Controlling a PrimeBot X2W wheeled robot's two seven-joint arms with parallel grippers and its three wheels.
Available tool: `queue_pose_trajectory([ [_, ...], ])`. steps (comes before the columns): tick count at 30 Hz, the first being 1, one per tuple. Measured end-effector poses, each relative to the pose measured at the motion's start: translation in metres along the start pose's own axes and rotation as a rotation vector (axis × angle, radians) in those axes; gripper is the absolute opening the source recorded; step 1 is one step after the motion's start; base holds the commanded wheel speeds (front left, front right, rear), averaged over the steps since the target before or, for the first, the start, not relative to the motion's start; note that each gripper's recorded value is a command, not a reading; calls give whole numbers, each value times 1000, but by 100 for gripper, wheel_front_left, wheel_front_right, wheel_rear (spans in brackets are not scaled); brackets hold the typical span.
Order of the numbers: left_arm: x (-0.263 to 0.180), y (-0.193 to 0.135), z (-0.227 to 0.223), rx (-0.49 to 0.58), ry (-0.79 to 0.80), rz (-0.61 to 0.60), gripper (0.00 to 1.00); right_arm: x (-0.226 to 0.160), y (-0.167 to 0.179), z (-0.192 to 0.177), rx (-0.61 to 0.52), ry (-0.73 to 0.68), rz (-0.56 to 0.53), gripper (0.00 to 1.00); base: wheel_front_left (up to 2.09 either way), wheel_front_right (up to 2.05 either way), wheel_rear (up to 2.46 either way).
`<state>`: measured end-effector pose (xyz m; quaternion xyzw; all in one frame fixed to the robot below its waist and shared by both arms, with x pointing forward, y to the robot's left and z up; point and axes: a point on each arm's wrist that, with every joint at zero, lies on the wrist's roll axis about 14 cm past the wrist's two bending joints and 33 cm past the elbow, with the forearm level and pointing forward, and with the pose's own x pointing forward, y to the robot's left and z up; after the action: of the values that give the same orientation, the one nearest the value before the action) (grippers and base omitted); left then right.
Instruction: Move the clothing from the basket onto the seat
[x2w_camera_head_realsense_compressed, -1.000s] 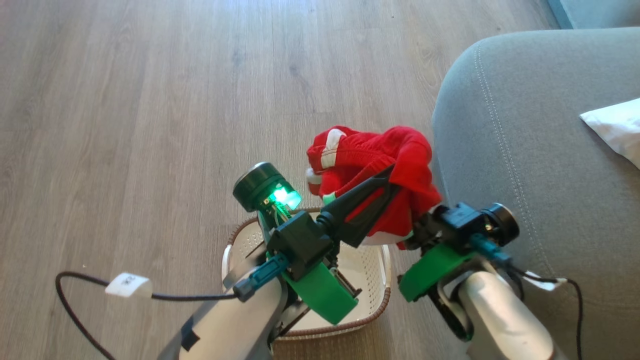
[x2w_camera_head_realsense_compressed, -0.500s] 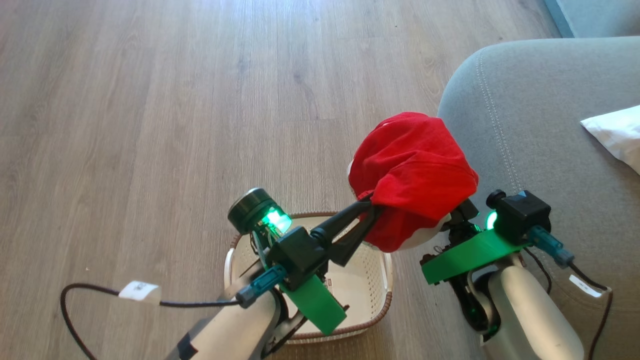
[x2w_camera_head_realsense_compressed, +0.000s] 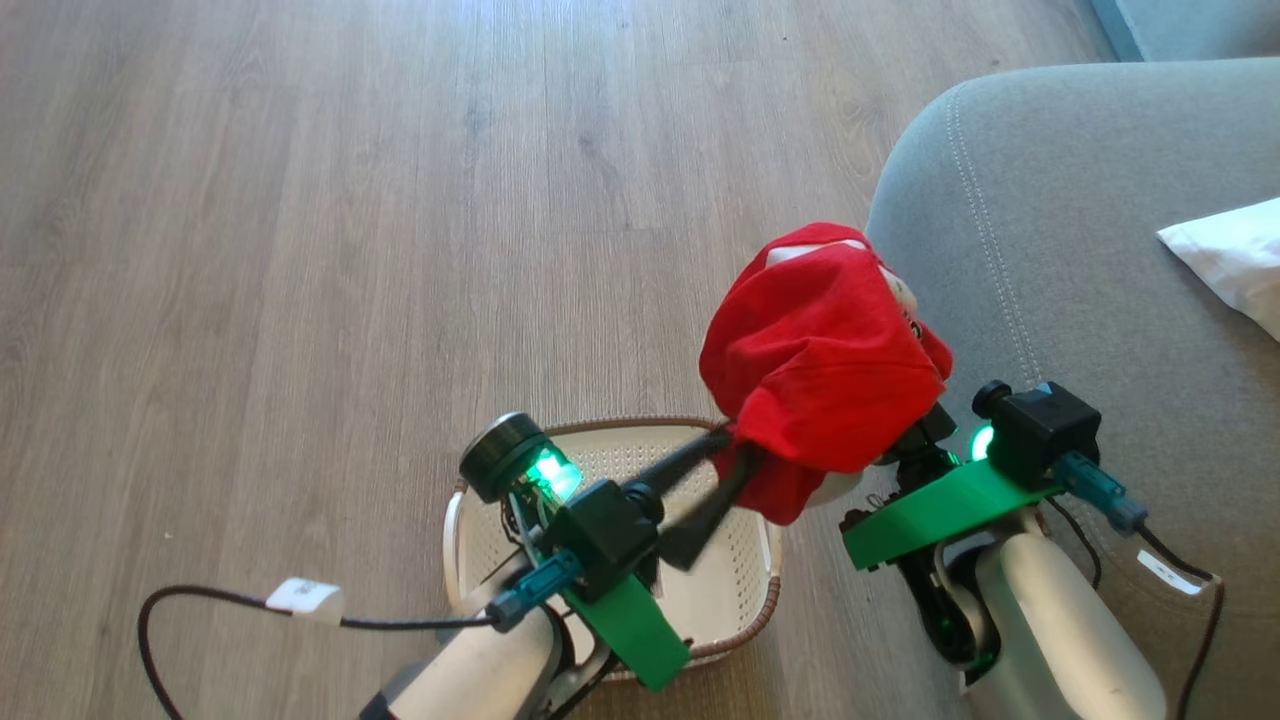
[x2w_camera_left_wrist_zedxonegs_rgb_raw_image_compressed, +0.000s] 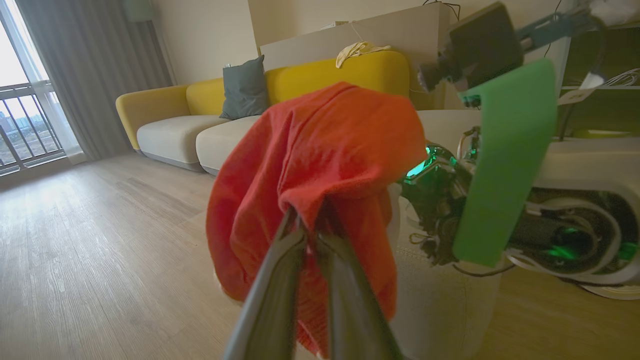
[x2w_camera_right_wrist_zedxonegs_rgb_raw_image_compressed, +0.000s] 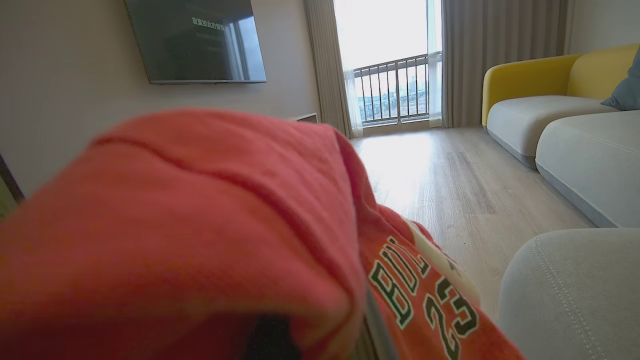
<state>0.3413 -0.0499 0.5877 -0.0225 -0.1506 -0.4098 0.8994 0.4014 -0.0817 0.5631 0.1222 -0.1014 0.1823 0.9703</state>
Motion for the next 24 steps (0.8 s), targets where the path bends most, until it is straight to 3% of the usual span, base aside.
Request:
queue_pose_trajectory([
  [10, -12, 2, -17, -13, 56, 34, 100, -1, -12, 1, -23, -1, -34, 0, 0, 0, 0],
  [24, -36, 9, -49, -42, 161, 81, 100, -26, -60, -8, -21, 27, -197, 0, 0, 0, 0],
])
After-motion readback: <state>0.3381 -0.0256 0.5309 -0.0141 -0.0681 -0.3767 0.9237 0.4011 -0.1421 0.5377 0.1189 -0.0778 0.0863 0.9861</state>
